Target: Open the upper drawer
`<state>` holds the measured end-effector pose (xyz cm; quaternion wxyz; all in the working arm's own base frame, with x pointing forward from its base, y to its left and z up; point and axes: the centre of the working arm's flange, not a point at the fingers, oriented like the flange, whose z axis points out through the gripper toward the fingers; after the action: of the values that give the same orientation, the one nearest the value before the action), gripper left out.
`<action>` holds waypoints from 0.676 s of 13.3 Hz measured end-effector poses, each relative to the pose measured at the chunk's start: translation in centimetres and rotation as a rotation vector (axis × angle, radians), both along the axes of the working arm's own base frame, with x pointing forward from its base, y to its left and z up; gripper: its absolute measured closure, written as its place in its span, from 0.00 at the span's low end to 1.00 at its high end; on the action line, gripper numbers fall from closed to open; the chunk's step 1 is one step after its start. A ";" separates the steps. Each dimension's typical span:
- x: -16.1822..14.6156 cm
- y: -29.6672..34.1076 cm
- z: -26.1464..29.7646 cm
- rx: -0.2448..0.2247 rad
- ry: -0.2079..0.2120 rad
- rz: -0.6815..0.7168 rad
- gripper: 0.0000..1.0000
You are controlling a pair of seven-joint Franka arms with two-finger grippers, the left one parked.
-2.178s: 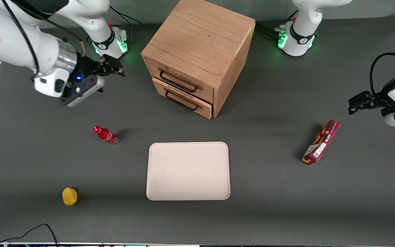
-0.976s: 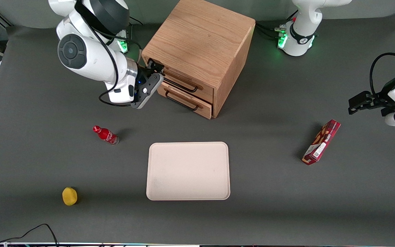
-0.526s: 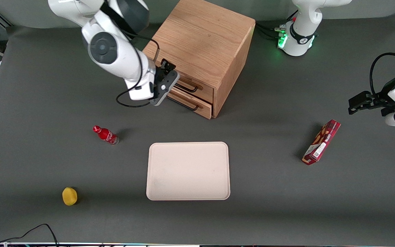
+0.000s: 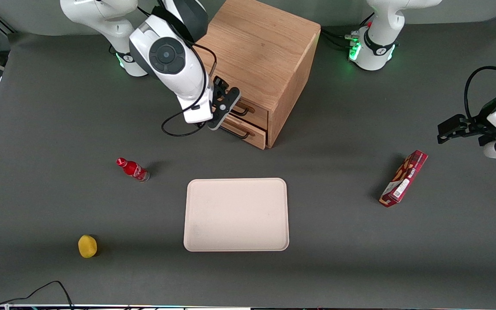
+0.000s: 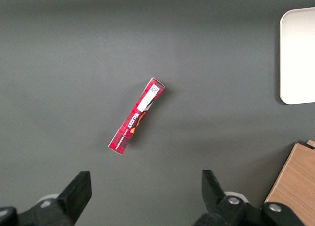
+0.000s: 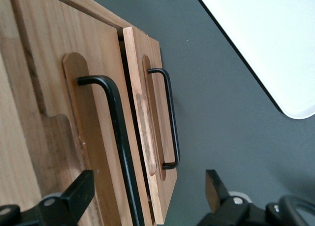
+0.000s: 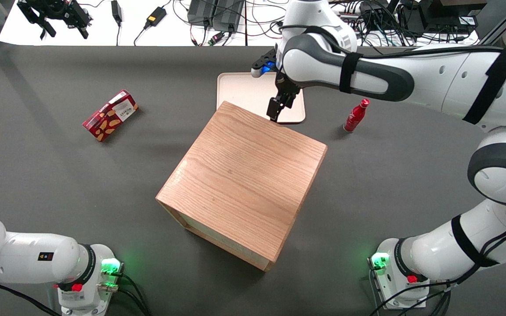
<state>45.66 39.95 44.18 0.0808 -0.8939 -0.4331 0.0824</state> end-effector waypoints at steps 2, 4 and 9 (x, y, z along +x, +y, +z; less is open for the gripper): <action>-0.1 0.3 -0.5 -0.010 -0.004 0.002 0.00; 0.0 0.3 -0.7 -0.011 -0.001 0.002 0.00; 0.2 0.5 -1.3 -0.009 -0.002 -0.014 0.00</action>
<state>45.82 40.42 42.86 0.0769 -0.8973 -0.4267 0.0829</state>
